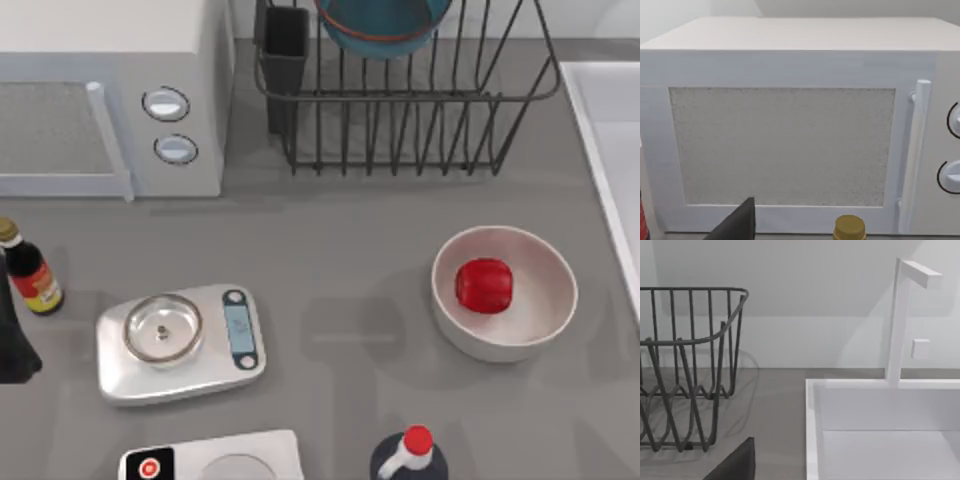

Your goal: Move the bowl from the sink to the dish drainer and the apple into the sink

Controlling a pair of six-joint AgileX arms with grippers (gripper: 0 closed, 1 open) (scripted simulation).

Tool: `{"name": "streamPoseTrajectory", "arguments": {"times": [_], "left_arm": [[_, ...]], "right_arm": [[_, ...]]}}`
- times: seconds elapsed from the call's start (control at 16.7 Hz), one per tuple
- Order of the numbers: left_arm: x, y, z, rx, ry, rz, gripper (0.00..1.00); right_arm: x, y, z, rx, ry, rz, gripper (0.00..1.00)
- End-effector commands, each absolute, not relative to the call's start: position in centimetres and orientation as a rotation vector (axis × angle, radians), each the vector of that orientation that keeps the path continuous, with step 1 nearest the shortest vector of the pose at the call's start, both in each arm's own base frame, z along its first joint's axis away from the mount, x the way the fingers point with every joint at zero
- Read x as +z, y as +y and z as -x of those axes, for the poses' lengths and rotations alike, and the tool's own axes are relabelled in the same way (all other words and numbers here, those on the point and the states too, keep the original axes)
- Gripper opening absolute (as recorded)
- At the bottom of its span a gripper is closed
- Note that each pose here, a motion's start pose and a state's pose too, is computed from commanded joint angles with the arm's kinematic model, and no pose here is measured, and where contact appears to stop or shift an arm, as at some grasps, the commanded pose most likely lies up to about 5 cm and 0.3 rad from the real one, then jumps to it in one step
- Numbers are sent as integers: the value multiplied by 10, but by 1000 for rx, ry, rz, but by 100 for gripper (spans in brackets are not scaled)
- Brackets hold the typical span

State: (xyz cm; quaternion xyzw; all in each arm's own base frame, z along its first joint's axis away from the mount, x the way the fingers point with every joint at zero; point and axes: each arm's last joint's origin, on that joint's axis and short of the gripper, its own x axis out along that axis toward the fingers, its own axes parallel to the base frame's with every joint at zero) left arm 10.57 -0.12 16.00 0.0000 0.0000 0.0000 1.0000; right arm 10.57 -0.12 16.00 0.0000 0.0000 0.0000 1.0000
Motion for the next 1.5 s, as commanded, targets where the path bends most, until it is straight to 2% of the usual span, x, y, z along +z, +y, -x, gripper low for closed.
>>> {"name": "streamPoseTrajectory", "arguments": {"times": [0.36,0.6,0.84,1.14,1.5], "left_arm": [[160,-1,-106,0,0,0,100],[160,-1,-106,0,0,0,100],[160,-1,-106,0,0,0,100],[160,-1,-106,0,0,0,100],[160,-1,-106,0,0,0,100]], "right_arm": [[164,-1,-106,5,24,-8,100],[191,5,-112,44,163,-48,100],[229,16,-137,95,413,-97,100],[264,46,-197,128,777,-131,100],[259,104,-279,101,1187,-108,100]]}}
